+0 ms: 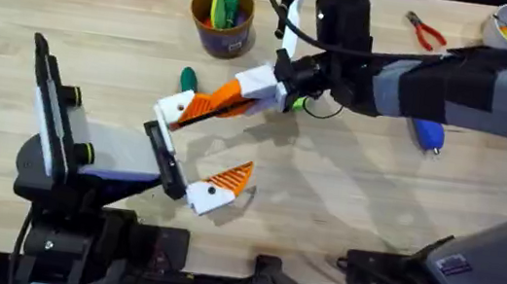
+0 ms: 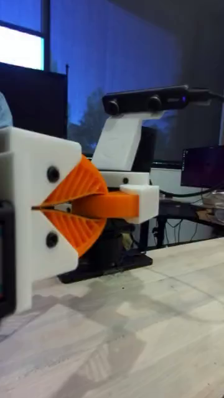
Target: Pick up the gripper from the table and insert it into the empty holder that is missing its gripper. Then pick up a screw, insert it into the mounting hole, and use the screwdriver to tighten it. Finally, clean up the table by picking up the vegetable and placing it into the bucket.
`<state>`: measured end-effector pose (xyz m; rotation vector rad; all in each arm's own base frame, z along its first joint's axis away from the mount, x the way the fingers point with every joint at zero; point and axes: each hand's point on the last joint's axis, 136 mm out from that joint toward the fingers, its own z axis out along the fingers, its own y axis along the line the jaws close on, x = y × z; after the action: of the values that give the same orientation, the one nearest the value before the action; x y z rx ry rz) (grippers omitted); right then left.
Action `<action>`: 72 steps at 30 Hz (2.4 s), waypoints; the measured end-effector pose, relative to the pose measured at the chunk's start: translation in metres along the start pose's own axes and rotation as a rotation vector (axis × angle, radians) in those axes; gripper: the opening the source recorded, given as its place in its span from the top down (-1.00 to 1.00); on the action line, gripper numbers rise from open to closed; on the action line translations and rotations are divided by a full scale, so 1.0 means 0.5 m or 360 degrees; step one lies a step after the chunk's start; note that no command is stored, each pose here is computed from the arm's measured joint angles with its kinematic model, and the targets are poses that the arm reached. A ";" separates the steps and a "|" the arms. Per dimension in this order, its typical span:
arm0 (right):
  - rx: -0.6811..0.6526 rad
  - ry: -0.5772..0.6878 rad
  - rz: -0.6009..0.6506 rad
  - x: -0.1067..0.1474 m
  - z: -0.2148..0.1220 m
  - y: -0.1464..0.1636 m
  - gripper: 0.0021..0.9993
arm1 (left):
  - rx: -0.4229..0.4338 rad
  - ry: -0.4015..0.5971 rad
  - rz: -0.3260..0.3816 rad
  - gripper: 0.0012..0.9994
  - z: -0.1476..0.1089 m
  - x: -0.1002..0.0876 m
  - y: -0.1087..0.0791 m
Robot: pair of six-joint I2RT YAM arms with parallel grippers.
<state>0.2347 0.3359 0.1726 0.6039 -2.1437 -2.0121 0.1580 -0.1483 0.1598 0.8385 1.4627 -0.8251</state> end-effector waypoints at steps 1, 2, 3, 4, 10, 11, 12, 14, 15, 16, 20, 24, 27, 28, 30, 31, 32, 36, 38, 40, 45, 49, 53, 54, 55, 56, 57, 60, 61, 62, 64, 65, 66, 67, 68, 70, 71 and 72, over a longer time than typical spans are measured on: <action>0.0000 -0.0001 0.0002 -0.001 0.000 0.000 0.99 | 0.0001 0.0000 0.0000 -0.97 0.000 0.000 0.000; 0.0001 -0.0002 0.0002 -0.001 0.000 0.000 0.99 | 0.0001 0.0000 -0.0001 -0.97 0.000 0.000 0.000; 0.0003 -0.0003 0.0005 -0.001 0.000 0.000 0.99 | 0.0001 0.0000 -0.0001 -0.97 0.000 0.000 0.000; 0.0004 -0.0004 0.0006 -0.001 0.001 0.000 0.99 | 0.0000 0.0000 -0.0001 -0.97 0.000 0.000 0.000; 0.0005 -0.0005 0.0003 -0.002 0.001 0.000 0.99 | 0.0000 0.0000 -0.0001 -0.97 0.000 0.000 0.000; 0.0005 -0.0006 0.0003 -0.002 0.001 0.000 0.99 | 0.0000 0.0000 -0.0001 -0.97 0.000 0.000 0.000; 0.0006 -0.0006 0.0003 -0.002 0.001 0.000 0.99 | -0.0001 0.0000 -0.0001 -0.97 0.000 0.000 0.000; 0.0006 -0.0006 0.0003 -0.002 0.001 0.000 0.99 | -0.0001 0.0000 -0.0001 -0.97 0.000 0.000 0.000; 0.0006 -0.0006 0.0003 -0.002 0.001 0.000 0.99 | -0.0001 0.0000 -0.0001 -0.97 0.000 0.000 0.000; 0.0006 -0.0006 0.0003 -0.002 0.002 0.000 0.99 | -0.0001 0.0000 -0.0001 -0.97 0.000 0.000 0.000; 0.0007 -0.0006 0.0001 -0.002 0.002 0.000 0.99 | -0.0001 0.0000 -0.0001 -0.97 0.000 0.000 0.000; 0.0007 -0.0006 0.0001 -0.002 0.002 0.000 0.99 | -0.0001 0.0000 -0.0002 -0.97 0.000 0.000 0.000; 0.0007 -0.0006 0.0002 -0.002 0.002 0.000 0.99 | -0.0001 0.0000 -0.0001 -0.97 0.000 0.000 0.000; 0.0007 -0.0006 0.0008 -0.002 0.002 0.000 0.93 | -0.0001 0.0000 -0.0001 -0.97 0.000 0.000 0.000; 0.0021 -0.0020 0.0013 -0.005 0.003 -0.003 0.41 | 0.0006 0.0000 0.0000 -0.97 0.000 0.000 -0.001; 0.0026 -0.0023 0.0013 -0.005 0.004 -0.004 0.15 | 0.0008 0.0000 0.0000 -0.97 0.000 0.000 -0.002; 0.0030 -0.0025 0.0012 -0.006 0.006 -0.005 -0.16 | 0.0008 0.0000 0.0000 -0.97 0.000 0.000 -0.002; 0.0040 -0.0030 0.0013 -0.006 0.009 -0.006 -0.89 | 0.0008 0.0000 0.0000 -0.97 0.000 0.000 -0.002; 0.0044 -0.0036 0.0014 -0.007 0.009 -0.008 -0.91 | 0.0008 0.0000 0.0000 -0.97 0.000 0.000 -0.002; 0.0048 -0.0040 0.0013 -0.008 0.009 -0.008 -0.92 | 0.0009 0.0000 0.0000 -0.97 0.000 0.000 -0.002; 0.0064 -0.0062 0.0014 -0.014 0.007 -0.012 -0.93 | 0.0009 0.0000 0.0000 -0.97 0.000 0.000 -0.002; 0.0104 -0.0121 0.0040 -0.024 -0.007 -0.017 -0.93 | 0.0008 0.0000 0.0000 -0.97 0.000 0.000 -0.002; 0.0258 -0.0280 0.0098 -0.036 -0.049 -0.015 -0.94 | 0.0008 0.0000 0.0000 -0.97 0.000 0.000 -0.002; 0.0305 -0.0329 0.0095 -0.038 -0.065 -0.009 -0.94 | 0.0009 0.0000 0.0000 -0.97 0.000 0.000 -0.002; 0.0353 -0.0379 0.0083 -0.040 -0.082 -0.003 -0.94 | 0.0009 0.0000 0.0000 -0.97 0.000 0.000 -0.002; 0.0402 -0.0427 0.0073 -0.040 -0.099 0.004 -0.94 | 0.0008 0.0000 0.0000 -0.97 0.000 0.000 -0.002; 0.0462 -0.0478 0.0070 -0.039 -0.118 0.009 -0.94 | 0.0009 0.0000 0.0000 -0.97 0.000 0.000 -0.002; 0.0669 -0.0616 0.0084 -0.024 -0.177 0.016 -0.94 | 0.0008 0.0000 0.0000 -0.97 0.000 0.000 -0.002; 0.0742 -0.0650 0.0095 -0.017 -0.195 0.016 -0.94 | 0.0009 0.0000 0.0000 -0.97 0.000 0.000 -0.002; 0.0827 -0.0680 0.0110 -0.008 -0.213 0.016 -0.94 | 0.0009 0.0000 0.0000 -0.97 0.000 0.000 -0.002; 0.0990 -0.0707 0.0133 0.009 -0.242 0.018 -0.94 | 0.0009 0.0000 0.0000 -0.97 0.000 0.000 -0.002; 0.1079 -0.0712 0.0137 0.017 -0.256 0.022 -0.94 | 0.0008 0.0000 0.0000 -0.97 0.000 0.000 -0.002; 0.1162 -0.0709 0.0139 0.023 -0.268 0.027 -0.94 | 0.0008 0.0000 0.0000 -0.97 0.000 0.000 -0.002; 0.1244 -0.0704 0.0143 0.028 -0.281 0.031 -0.94 | 0.0008 0.0000 0.0000 -0.97 0.000 0.000 -0.002; 0.1327 -0.0701 0.0135 0.030 -0.294 0.038 -0.93 | 0.0009 0.0000 0.0000 -0.97 0.000 0.000 -0.002; 0.1496 -0.0697 0.0107 0.030 -0.320 0.053 -0.93 | 0.0008 0.0000 0.0000 -0.97 0.000 0.000 -0.002; 0.1567 -0.0695 0.0089 0.028 -0.329 0.059 -0.92 | 0.0009 0.0000 0.0000 -0.97 0.000 0.000 -0.002; 0.1638 -0.0689 0.0070 0.025 -0.338 0.065 -0.89 | 0.0008 0.0000 0.0000 -0.97 0.000 0.000 -0.002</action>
<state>0.2795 0.1756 0.2184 0.1843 -3.3580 -0.9156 0.1572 -0.1488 0.1598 0.8424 1.4609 -0.8293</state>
